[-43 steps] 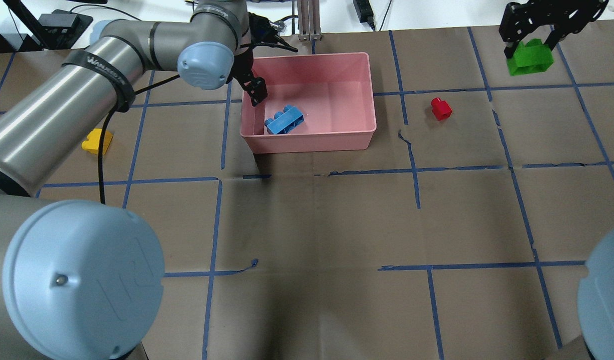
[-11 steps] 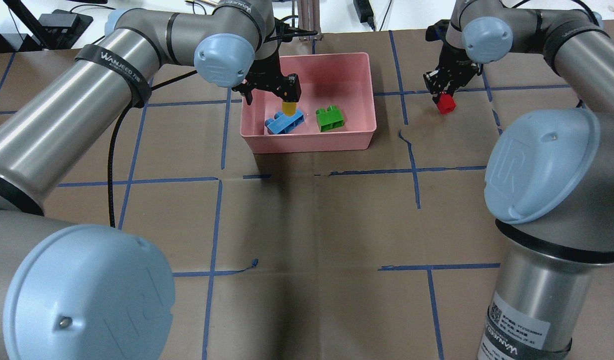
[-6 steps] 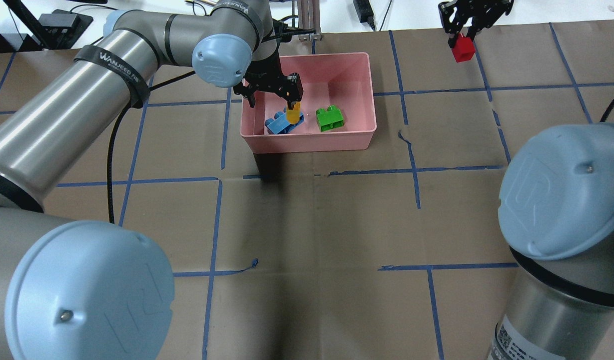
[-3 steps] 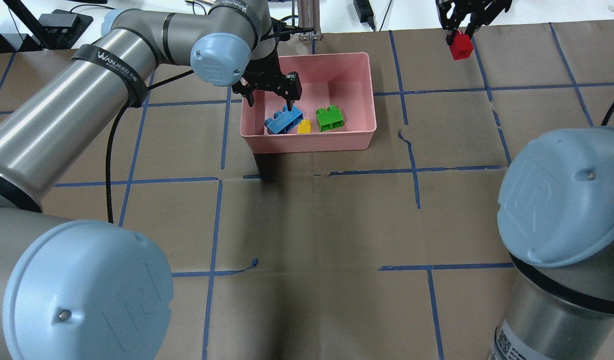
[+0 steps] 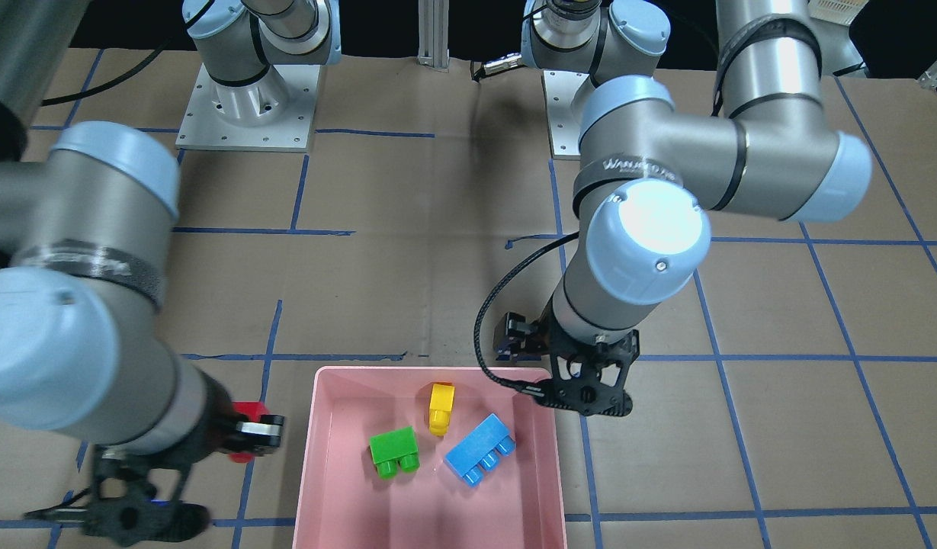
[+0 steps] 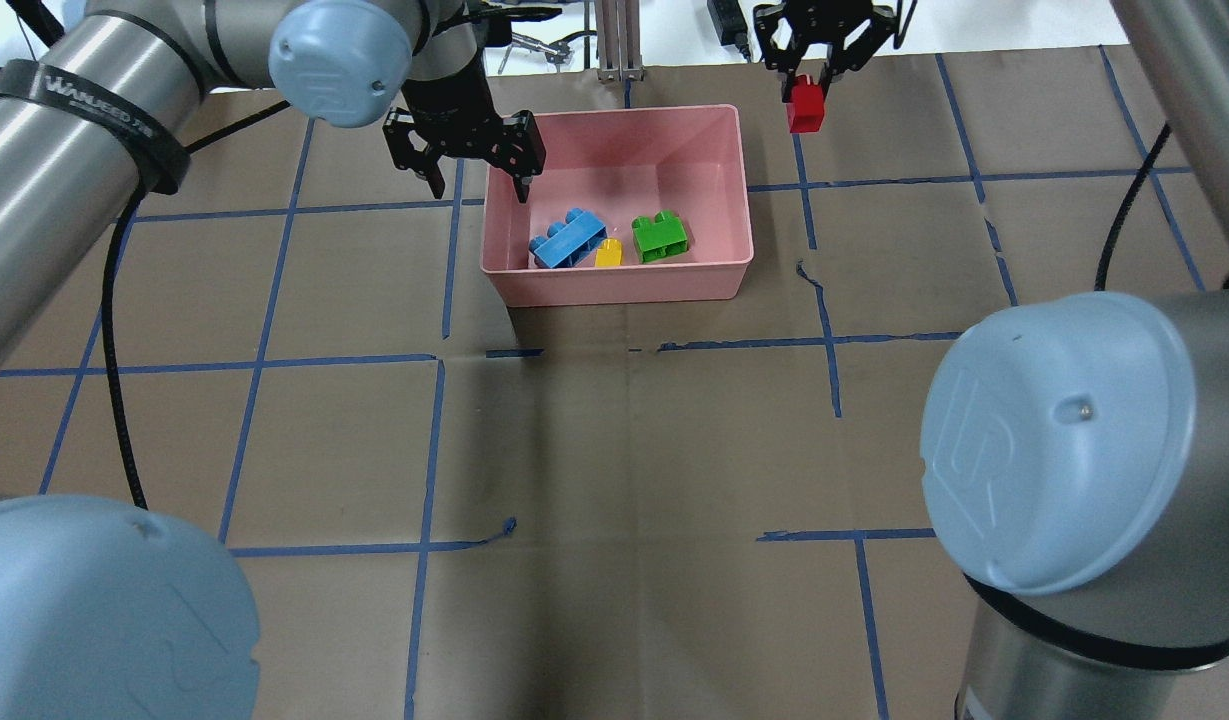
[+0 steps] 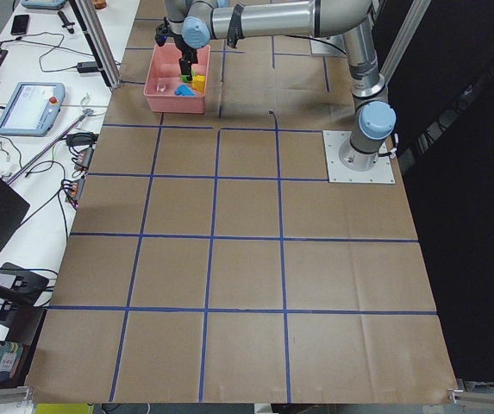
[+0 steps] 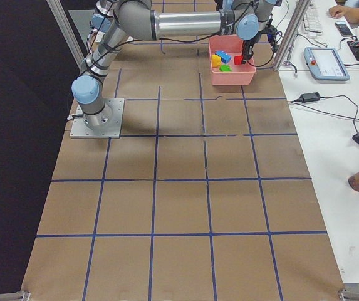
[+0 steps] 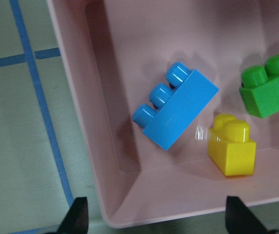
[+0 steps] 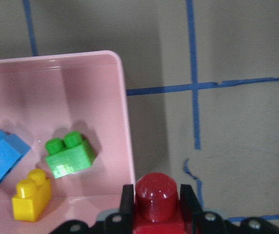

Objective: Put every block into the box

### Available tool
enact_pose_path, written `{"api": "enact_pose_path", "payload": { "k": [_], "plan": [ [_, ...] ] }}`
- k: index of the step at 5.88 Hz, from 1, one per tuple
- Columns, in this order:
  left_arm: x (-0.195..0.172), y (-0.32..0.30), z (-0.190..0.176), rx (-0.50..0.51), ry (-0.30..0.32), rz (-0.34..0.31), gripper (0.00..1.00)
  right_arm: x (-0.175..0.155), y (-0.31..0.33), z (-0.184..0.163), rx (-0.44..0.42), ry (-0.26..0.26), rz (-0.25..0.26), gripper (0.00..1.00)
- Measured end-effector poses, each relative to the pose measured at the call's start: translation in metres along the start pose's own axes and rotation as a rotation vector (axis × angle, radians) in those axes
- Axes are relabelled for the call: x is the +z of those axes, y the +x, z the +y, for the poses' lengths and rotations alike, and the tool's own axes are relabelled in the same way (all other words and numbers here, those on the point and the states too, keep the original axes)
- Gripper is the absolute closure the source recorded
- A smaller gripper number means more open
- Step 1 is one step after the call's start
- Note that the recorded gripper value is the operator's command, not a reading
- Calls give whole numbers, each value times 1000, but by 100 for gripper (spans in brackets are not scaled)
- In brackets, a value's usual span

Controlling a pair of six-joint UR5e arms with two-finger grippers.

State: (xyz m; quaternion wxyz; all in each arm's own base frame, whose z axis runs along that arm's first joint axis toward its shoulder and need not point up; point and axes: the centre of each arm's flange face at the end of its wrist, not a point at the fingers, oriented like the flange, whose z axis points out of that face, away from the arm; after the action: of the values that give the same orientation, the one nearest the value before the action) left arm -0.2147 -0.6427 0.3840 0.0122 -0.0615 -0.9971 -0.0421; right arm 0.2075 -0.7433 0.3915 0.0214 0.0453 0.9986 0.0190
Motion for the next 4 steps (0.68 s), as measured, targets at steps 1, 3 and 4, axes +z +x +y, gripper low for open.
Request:
{"api": "enact_pose_path", "payload": {
  "k": [1, 3, 4],
  "plan": [
    [-28, -5, 20, -9, 2, 0, 0, 30, -51, 6, 23, -1, -11, 78],
    [-81, -8, 59, -14, 69, -1, 0, 101, -112, 8, 11, -11, -11, 0],
    [-100, -16, 78, -26, 98, -1, 0, 113, -117, 8, 8, -15, -7, 0]
  ]
}}
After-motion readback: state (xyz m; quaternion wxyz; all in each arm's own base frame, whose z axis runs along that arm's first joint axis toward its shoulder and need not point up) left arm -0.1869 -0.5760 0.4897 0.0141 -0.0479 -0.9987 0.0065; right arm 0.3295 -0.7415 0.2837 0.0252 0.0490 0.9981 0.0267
